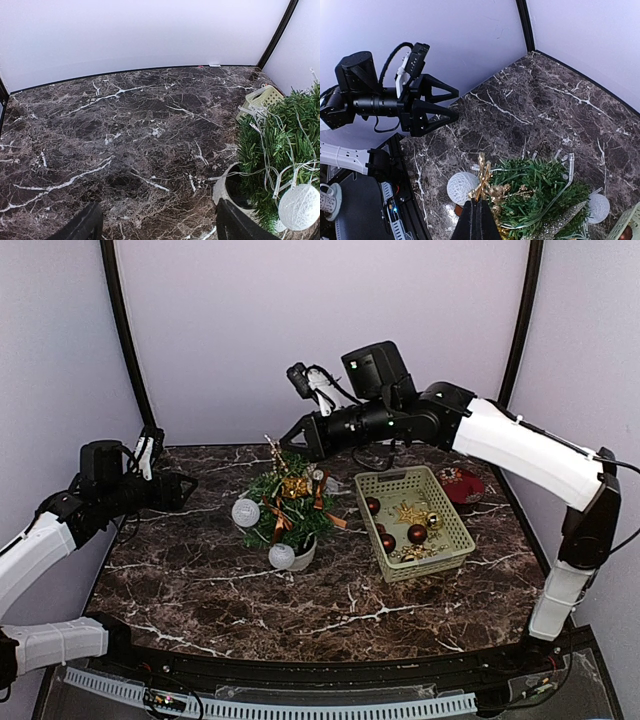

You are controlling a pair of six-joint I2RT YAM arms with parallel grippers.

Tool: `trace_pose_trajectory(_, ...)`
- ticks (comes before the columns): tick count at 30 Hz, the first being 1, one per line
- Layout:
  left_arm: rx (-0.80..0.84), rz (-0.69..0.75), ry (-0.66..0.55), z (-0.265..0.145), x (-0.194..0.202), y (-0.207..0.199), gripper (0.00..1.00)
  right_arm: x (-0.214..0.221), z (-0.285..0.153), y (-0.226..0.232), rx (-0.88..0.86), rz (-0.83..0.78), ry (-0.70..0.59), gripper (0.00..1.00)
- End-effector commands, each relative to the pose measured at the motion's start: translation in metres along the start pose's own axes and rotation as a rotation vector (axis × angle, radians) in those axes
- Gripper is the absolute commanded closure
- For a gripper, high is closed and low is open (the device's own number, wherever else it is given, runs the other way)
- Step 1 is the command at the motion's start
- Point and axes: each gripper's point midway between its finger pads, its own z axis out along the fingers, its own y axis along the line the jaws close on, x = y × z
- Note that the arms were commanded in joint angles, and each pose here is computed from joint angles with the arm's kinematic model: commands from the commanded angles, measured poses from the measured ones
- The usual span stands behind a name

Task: Decorate the small christmas tree

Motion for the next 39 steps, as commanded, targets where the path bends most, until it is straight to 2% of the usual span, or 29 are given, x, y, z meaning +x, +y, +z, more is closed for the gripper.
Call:
trace_pose_trajectory(1,0.004,0.005,-0.033,-0.003,-0.006,0.0,0.2,-0.002,0.006,0.003,-0.007,-0.01,0.004,1.0)
trace_pose_trajectory(9,0.013,0.007,-0.033,-0.003,-0.006,-0.002,0.2,0.013,0.013,-0.024,0.131,0.024,0.045,1.0)
trace_pose_trajectory(24,0.012,0.006,-0.033,-0.003,-0.006,-0.002,0.2,0.011,-0.007,-0.047,0.287,0.085,0.011,1.0)
trace_pose_trajectory(31,0.009,0.007,-0.034,-0.003,-0.007,-0.001,0.2,0.003,-0.017,-0.039,0.258,0.085,-0.012,1.0)
trace_pose_trajectory(39,0.009,0.006,-0.03,-0.003,-0.006,-0.001,0.2,0.008,-0.012,-0.035,0.233,0.079,0.022,1.0)
